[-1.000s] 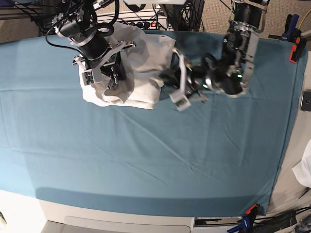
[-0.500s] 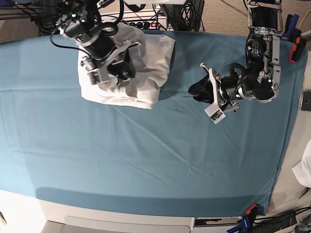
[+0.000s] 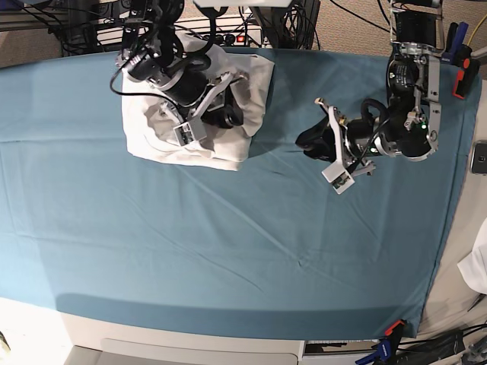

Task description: Fold the T-shirt properly

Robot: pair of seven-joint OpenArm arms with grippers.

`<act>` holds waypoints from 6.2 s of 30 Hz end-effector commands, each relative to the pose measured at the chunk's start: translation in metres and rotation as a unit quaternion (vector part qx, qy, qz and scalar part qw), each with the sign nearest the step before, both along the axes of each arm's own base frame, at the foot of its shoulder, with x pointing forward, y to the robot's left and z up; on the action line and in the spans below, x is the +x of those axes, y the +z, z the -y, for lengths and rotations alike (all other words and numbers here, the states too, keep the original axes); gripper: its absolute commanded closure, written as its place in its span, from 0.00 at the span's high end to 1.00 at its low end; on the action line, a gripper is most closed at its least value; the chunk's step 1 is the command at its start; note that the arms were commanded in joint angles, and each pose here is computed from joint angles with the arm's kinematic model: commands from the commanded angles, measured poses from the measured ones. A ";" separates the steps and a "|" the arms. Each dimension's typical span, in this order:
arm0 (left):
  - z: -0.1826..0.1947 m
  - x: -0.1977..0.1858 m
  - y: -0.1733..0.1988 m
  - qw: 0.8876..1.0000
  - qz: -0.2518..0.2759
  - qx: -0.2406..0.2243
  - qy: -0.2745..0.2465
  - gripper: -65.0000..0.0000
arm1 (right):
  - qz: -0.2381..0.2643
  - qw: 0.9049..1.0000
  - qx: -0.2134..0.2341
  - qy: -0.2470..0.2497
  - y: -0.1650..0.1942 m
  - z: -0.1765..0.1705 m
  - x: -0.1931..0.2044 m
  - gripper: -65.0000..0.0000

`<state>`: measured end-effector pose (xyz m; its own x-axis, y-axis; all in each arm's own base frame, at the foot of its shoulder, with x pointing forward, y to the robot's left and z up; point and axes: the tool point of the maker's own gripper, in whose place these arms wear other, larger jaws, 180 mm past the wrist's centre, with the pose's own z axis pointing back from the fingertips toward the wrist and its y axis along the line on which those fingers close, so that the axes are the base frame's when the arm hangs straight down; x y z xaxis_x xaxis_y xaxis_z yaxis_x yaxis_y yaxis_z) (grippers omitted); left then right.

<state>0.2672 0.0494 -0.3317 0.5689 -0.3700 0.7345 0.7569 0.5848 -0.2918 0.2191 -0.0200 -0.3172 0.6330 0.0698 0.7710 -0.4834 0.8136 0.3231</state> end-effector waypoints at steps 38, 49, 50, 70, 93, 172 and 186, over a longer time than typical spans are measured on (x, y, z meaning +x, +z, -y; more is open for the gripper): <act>0.177 -0.115 0.049 0.955 -0.031 -0.178 -0.235 0.00 | 0.072 0.933 -0.139 -0.323 0.049 0.247 -0.004 0.00; 0.230 -0.136 0.058 0.955 -0.012 -0.157 -0.252 0.00 | 0.003 0.944 -0.059 -0.325 -0.004 0.250 0.014 0.00; 0.233 -0.137 0.061 0.954 -0.011 -0.162 -0.253 0.00 | 0.001 0.947 -0.061 -0.316 -0.006 0.246 0.016 0.00; 0.145 -0.088 -0.042 0.985 0.015 0.137 -0.103 0.00 | -0.019 0.971 -0.094 -0.218 -0.026 0.186 0.031 0.00; 0.096 -0.018 0.035 0.993 0.105 0.038 0.039 0.00 | -0.001 0.970 -0.057 -0.236 0.024 0.211 -0.032 0.00; 0.143 -0.118 0.005 0.994 0.026 0.022 -0.101 0.00 | 0.070 0.990 -0.043 -0.113 0.006 0.120 0.093 0.35; 0.136 -0.128 -0.004 0.992 0.021 0.038 -0.121 0.43 | -0.070 0.983 0.135 -0.103 -0.036 0.128 0.073 0.45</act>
<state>0.1370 -0.0819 -0.3447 0.4348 -0.5745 0.6934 0.8863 0.4094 -0.2165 0.2819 -0.1483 -0.3691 0.7524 -0.2592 0.6056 -0.2145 0.7728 0.5973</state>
